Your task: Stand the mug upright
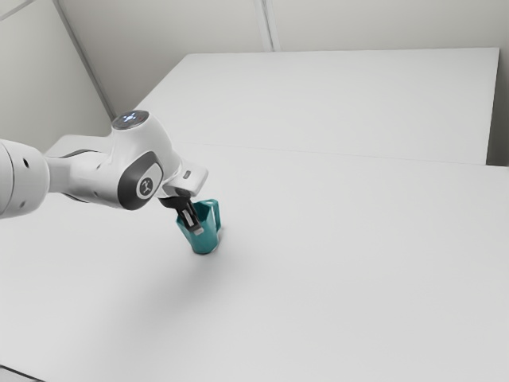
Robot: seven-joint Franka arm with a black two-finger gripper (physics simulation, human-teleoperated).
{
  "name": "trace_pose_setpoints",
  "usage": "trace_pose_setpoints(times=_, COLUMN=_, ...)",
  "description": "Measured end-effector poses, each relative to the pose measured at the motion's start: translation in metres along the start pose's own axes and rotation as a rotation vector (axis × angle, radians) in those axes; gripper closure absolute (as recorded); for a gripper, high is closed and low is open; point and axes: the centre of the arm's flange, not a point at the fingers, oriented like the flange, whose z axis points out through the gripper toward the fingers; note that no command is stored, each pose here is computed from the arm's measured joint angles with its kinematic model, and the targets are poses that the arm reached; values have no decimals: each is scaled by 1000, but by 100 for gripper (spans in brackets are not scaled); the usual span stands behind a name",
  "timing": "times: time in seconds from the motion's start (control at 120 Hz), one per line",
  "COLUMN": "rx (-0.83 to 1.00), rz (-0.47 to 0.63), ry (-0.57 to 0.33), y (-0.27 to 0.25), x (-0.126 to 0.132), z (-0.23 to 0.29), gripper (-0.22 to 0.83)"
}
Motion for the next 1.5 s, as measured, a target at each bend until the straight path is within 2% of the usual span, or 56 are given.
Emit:
trace_pose_setpoints(times=0.425, rx=-1, rz=-16, ry=-3, y=-5, x=-5, z=1, gripper=48)
trace_pose_setpoints(times=0.592, rx=3, rz=-20, ry=6, y=-6, x=-4, z=-5, gripper=44)
trace_pose_setpoints(times=0.842, rx=4, rz=-19, ry=41, y=1, x=6, z=-43, gripper=40)
trace_pose_setpoints(times=0.967, rx=28, rz=-41, ry=75, y=-19, x=23, z=-87, gripper=37)
trace_pose_setpoints(times=1.083, rx=38, rz=-59, ry=89, y=-34, x=48, z=-126, gripper=27)
trace_pose_setpoints(times=1.258, rx=13, rz=-140, ry=46, y=-57, x=75, z=-153, gripper=12)
trace_pose_setpoints(times=1.408, rx=-11, rz=-276, ry=0, y=-102, x=91, z=-180, gripper=6)
trace_pose_setpoints(times=1.5, rx=-48, rz=-325, ry=-43, y=-108, x=100, z=-177, gripper=4)
